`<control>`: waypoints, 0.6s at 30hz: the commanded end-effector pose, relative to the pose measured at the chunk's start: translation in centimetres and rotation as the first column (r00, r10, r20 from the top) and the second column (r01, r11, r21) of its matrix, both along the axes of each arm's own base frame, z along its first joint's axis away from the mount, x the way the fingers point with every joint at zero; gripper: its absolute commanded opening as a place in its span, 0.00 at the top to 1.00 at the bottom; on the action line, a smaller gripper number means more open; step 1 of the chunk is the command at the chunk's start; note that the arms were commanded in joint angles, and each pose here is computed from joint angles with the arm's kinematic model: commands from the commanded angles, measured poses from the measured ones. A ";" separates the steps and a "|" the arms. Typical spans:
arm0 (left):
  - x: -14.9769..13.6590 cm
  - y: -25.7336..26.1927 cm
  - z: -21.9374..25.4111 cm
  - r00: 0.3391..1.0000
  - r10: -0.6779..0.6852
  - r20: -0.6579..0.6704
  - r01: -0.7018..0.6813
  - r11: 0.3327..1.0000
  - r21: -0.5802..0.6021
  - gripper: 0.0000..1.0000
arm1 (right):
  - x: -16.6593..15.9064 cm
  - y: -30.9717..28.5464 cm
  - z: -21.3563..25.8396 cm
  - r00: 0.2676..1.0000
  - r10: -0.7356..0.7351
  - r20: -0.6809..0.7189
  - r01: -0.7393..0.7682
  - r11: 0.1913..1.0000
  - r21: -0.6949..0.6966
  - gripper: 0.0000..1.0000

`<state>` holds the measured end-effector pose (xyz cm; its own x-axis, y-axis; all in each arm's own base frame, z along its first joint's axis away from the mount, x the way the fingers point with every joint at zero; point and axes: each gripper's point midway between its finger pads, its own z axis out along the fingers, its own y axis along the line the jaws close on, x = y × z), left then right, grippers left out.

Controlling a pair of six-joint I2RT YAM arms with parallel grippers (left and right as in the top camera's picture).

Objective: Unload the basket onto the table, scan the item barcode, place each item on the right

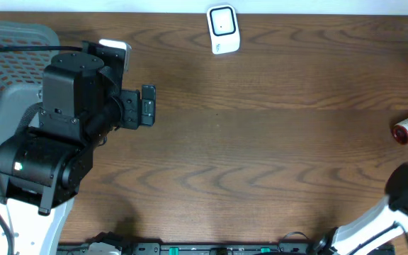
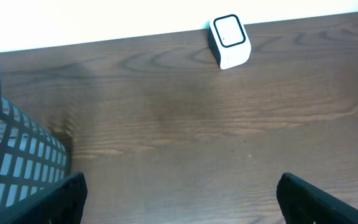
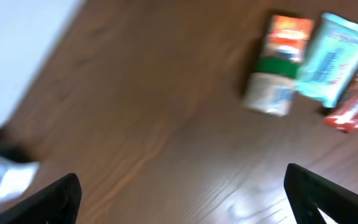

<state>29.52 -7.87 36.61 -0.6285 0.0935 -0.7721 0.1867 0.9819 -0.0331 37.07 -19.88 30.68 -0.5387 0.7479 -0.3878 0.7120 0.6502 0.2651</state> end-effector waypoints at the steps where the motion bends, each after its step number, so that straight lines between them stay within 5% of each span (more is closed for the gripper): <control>1: 0.1 0.4 -0.1 1.000 0.017 -0.001 -0.017 1.000 0.005 0.02 | -1.0 5.6 4.5 0.986 0.133 0.100 -0.132 0.991 -0.017 0.01; 9: 0.1 0.3 -0.1 1.000 0.017 -0.001 -0.017 1.000 0.005 0.02 | -4.6 13.1 8.4 0.946 0.288 0.152 -0.283 0.958 -0.053 0.01; 18: 0.1 0.4 -0.1 1.000 0.017 -0.001 -0.017 1.000 0.005 0.02 | -5.5 13.7 9.5 0.937 0.302 0.174 -0.292 0.953 -0.082 0.01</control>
<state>29.52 -7.88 36.61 -0.6285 0.0939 -0.7721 0.1872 0.9818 -0.0331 31.94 -6.27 39.70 -0.6484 0.5577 -0.5183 0.4421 0.8300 0.3401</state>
